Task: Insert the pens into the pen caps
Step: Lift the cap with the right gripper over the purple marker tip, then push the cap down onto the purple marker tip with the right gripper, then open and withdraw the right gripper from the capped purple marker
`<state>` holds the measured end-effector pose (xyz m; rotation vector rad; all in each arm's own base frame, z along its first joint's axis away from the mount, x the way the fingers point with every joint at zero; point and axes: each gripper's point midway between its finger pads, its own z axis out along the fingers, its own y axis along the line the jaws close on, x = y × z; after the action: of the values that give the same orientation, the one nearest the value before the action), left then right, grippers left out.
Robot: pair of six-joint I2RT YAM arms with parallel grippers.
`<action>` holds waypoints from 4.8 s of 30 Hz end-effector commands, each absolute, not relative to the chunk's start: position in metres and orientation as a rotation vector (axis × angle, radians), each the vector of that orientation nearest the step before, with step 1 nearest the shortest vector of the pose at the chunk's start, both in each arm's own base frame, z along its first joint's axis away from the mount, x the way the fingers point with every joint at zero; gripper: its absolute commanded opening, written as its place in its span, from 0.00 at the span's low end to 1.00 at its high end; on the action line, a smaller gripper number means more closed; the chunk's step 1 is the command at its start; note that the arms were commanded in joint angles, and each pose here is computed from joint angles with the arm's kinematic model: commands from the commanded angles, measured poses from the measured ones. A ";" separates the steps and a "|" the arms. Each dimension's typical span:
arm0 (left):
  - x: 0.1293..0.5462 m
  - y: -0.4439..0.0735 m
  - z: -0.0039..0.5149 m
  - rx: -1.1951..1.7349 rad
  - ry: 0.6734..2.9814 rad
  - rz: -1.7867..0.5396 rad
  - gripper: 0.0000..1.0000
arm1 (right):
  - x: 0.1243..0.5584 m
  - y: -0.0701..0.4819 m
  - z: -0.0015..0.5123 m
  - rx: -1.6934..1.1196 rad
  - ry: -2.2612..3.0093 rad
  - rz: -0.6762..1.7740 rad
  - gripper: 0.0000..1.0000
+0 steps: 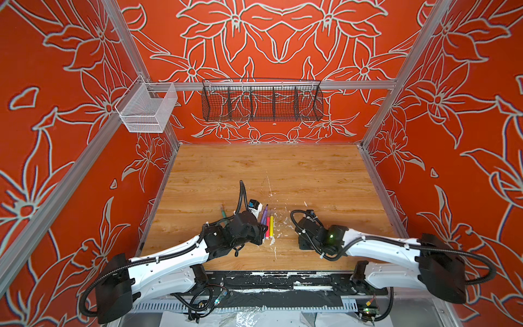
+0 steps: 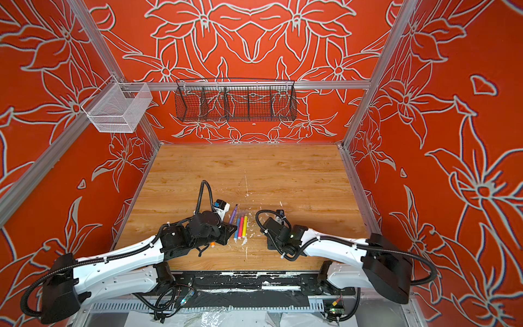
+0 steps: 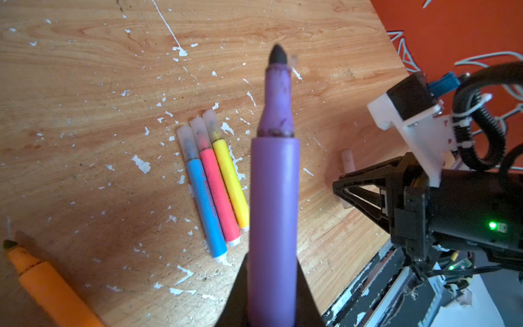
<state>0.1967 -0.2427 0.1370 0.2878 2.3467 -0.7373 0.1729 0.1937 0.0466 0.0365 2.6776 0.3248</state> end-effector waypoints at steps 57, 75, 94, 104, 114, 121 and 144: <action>0.186 -0.251 0.197 0.324 2.143 -0.961 0.00 | 0.247 0.336 0.261 0.129 1.943 1.265 0.00; 0.206 -0.267 0.241 0.271 1.989 -1.191 0.00 | 0.219 0.335 0.253 0.117 1.945 1.415 0.00; 0.187 -0.265 0.254 0.359 1.914 -1.268 0.00 | 0.215 0.320 0.261 0.012 1.935 1.287 0.41; 0.185 -0.266 0.243 0.398 1.936 -1.250 0.00 | 0.214 0.299 0.313 -0.017 1.836 1.231 0.69; 0.183 -0.266 0.239 0.414 1.945 -1.244 0.00 | 0.230 0.323 0.316 -0.016 1.872 1.237 0.57; 0.182 -0.266 0.238 0.419 1.947 -1.243 0.00 | 0.242 0.339 0.315 -0.024 1.896 1.245 0.39; 0.256 -0.246 0.323 0.245 1.759 -1.199 0.00 | 0.192 0.384 0.265 -0.242 1.994 1.412 0.00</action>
<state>0.2079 -0.2635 0.2481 0.4291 2.0169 -1.2791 0.2582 0.3385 0.3134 0.0569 1.7843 1.2936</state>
